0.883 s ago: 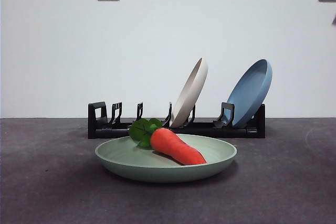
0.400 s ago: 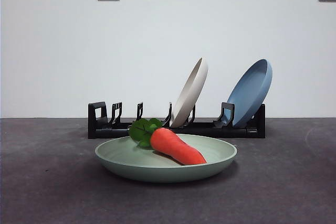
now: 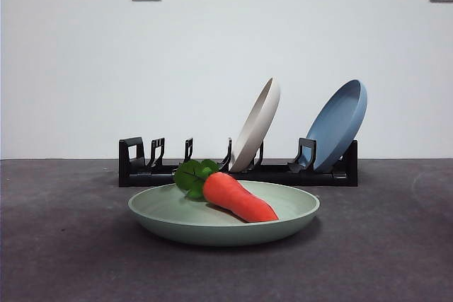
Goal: Take the green plate from the plate rack,put the plate on the table,take the carrot from the table,put the carrot in the plate
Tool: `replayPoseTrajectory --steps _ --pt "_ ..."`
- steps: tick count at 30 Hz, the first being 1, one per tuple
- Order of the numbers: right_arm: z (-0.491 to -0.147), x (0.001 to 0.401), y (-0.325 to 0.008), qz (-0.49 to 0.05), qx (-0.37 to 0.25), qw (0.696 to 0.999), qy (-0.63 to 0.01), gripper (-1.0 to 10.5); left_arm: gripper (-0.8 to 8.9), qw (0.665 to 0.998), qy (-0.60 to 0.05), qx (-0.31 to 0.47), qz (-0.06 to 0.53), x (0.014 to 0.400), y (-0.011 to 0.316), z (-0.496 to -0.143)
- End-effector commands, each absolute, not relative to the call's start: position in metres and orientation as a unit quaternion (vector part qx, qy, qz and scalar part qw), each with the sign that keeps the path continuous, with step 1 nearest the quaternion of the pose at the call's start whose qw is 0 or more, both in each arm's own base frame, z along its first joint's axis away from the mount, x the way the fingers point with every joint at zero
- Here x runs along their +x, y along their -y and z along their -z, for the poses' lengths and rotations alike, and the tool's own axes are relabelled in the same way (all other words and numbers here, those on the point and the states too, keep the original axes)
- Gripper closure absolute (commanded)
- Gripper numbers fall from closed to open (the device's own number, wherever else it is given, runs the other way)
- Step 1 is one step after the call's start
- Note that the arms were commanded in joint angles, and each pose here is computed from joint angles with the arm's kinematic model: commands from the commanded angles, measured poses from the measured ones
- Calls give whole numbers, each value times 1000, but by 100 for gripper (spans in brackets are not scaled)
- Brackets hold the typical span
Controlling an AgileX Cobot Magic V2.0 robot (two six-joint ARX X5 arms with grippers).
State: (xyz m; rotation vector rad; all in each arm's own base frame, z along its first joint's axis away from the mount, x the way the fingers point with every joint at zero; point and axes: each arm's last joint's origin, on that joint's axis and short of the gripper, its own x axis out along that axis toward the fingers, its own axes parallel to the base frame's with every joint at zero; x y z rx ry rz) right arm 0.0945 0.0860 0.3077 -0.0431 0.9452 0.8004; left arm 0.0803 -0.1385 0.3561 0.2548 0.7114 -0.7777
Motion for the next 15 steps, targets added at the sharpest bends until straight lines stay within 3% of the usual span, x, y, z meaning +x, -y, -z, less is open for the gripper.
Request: replayPoseTrajectory --steps 1,8,15 --pt "-307 94 -86 -372 -18 814 -445 946 817 856 -337 125 370 80 139 -355" --pt "-306 94 -86 -372 -18 814 -445 946 817 861 -326 138 366 82 138 -356" --pt "-307 94 -86 -372 -18 814 -445 946 817 931 -173 147 287 100 110 -382"
